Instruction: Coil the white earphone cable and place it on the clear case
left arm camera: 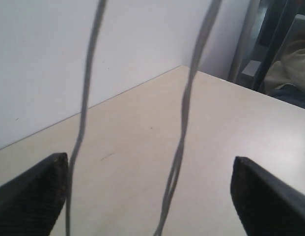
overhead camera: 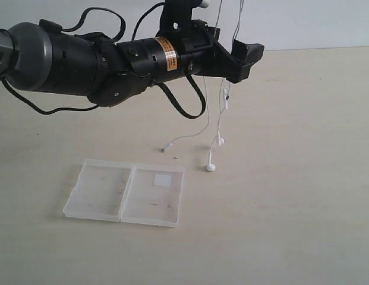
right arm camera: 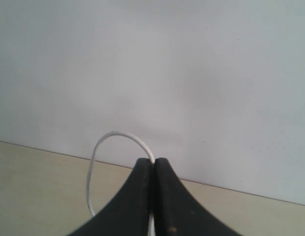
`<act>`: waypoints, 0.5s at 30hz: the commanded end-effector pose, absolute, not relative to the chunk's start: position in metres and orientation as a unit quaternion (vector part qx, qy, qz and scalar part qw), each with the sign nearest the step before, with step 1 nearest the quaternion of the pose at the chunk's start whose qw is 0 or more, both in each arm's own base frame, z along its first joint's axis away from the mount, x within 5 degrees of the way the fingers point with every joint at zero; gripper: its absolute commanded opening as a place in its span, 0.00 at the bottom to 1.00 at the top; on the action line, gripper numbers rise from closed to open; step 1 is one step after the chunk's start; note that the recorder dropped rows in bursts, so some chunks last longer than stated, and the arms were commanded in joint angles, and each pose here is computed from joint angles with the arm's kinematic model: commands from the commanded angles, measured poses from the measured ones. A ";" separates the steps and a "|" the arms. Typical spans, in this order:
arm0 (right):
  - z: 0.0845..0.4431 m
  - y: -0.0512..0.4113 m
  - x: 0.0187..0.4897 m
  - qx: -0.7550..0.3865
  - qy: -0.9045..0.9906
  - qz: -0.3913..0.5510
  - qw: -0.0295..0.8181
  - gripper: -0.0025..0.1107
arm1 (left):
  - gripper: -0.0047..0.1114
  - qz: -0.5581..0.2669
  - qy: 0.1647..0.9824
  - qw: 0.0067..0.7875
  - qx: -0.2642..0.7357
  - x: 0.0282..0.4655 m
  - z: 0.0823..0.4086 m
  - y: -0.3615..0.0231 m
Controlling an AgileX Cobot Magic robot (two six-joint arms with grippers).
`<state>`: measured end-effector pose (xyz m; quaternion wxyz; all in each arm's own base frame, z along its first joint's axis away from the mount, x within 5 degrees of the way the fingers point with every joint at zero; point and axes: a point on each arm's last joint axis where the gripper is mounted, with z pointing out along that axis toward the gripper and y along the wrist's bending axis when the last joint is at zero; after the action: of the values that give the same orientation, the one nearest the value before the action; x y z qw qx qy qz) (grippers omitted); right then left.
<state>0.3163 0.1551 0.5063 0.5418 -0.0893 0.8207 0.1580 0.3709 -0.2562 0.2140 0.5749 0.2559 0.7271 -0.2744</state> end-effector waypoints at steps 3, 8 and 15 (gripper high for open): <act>0.510 0.153 0.314 -0.093 0.818 0.152 0.548 0.02 | 0.77 -0.275 0.724 0.578 0.259 0.371 0.216 -0.258; 0.510 0.153 0.313 -0.093 0.819 0.151 0.546 0.02 | 0.77 -0.263 0.735 0.568 0.259 0.369 0.223 -0.255; 0.509 0.153 0.314 -0.097 0.819 0.149 0.546 0.02 | 0.77 -0.263 0.755 0.552 0.236 0.362 0.236 -0.248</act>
<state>0.3161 0.1549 0.5055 0.5385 -0.0923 0.8231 0.1545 0.3664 -0.2494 0.2279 0.5563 0.2544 0.7506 -0.2498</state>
